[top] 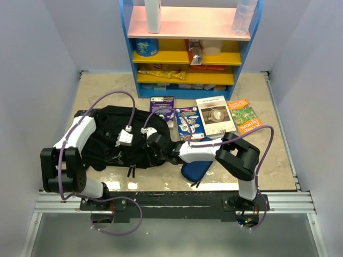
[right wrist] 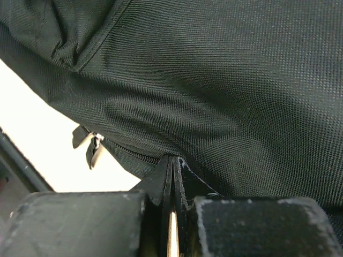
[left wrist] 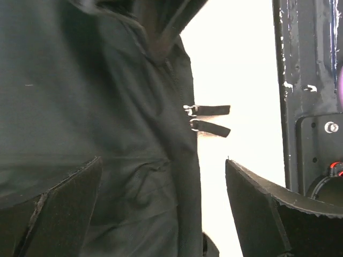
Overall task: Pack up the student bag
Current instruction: Unzip the student bag at the center of the board.
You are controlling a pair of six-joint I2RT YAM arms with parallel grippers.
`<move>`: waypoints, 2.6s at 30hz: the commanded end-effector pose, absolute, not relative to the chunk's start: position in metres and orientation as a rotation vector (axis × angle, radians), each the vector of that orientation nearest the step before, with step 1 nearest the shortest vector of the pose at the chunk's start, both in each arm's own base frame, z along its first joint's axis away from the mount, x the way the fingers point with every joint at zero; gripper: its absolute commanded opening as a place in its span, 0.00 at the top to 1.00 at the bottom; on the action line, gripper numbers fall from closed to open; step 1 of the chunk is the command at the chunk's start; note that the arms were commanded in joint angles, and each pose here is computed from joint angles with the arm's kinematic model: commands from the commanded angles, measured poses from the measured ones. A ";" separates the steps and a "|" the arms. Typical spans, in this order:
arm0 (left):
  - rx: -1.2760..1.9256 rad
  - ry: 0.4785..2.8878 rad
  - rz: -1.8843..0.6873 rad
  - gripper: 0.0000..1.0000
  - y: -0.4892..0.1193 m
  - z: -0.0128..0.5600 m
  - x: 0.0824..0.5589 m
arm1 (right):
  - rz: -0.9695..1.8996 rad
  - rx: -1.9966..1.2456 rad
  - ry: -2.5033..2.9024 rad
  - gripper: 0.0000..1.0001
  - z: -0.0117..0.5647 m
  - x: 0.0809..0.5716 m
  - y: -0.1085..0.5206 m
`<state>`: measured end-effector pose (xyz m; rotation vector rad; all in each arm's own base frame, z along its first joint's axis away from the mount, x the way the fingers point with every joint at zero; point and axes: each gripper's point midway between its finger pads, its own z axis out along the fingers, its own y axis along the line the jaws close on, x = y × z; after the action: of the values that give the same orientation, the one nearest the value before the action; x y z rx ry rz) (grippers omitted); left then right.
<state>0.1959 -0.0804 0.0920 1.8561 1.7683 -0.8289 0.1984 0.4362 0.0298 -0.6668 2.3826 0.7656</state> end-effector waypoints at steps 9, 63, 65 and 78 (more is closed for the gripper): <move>1.948 1.657 -0.688 0.00 -0.081 0.051 0.190 | 0.558 -0.520 2.323 1.00 0.041 0.242 0.404; 1.812 1.664 -0.792 0.86 -0.115 0.064 0.225 | 0.876 -0.551 2.300 0.31 0.073 0.144 0.435; 1.805 1.656 -0.805 0.87 -0.117 0.067 0.226 | 0.914 -0.504 2.240 0.27 0.083 0.147 0.428; 1.788 1.655 -0.818 0.88 -0.119 0.069 0.219 | 1.148 -0.460 2.063 0.30 0.112 0.146 0.443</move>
<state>0.2084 -0.1024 0.0504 1.8314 1.7775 -0.8142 0.1390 0.4205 0.0830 -0.5136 2.1795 1.0029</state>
